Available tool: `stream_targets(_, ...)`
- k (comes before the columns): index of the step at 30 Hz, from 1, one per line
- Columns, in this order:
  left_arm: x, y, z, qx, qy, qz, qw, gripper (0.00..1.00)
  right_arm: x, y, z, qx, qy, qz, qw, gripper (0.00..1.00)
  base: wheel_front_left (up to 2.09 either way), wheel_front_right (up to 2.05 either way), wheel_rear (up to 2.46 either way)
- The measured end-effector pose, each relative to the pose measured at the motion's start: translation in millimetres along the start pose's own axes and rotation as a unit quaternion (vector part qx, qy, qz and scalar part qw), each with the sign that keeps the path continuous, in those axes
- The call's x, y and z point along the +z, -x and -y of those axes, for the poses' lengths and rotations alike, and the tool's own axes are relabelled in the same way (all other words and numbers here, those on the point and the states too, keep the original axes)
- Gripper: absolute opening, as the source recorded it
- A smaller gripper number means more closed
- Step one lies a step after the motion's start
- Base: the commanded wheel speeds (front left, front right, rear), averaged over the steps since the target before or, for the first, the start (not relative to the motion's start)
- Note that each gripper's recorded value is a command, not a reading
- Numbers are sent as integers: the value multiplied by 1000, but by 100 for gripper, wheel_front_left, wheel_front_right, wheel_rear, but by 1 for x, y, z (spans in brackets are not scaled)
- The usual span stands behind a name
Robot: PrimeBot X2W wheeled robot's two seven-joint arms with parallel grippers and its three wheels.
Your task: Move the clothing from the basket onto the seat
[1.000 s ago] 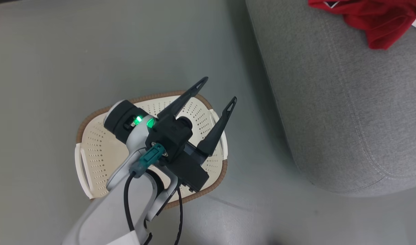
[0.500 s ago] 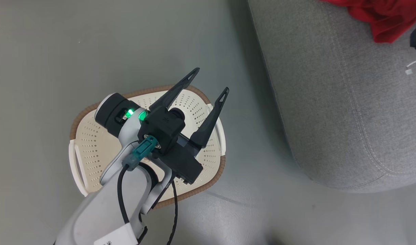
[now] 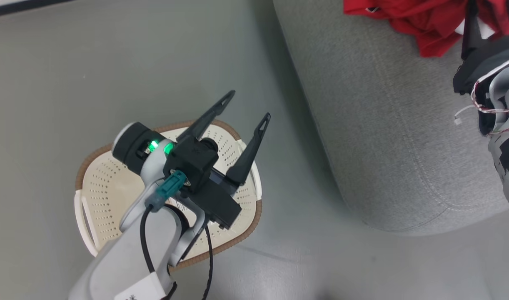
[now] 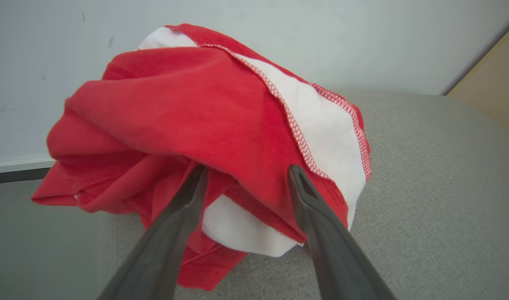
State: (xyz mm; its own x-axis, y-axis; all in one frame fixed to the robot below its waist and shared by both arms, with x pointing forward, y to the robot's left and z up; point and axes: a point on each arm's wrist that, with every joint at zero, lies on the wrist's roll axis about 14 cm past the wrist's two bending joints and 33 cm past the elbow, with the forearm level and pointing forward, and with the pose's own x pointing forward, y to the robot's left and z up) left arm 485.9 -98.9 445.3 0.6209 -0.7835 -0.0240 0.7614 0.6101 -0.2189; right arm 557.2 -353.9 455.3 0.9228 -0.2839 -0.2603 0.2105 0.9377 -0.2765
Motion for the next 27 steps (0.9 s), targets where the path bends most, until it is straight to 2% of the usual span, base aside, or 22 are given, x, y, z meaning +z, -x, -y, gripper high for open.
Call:
stream_targets(11,26,7,29,-9,2,27,1000,100,27,35,10,16,24,30,999,100,0,0,0)
stream_targets(16,41,16,37,-1,-1,43,999,100,61,49,12,26,25,71,997,100,0,0,0)
stream_targets(23,66,30,38,24,-2,72,997,100,81,70,11,35,13,98,994,100,0,0,0)
stream_targets(27,73,48,30,58,-6,79,995,100,86,83,-8,58,-2,111,992,100,0,0,0)
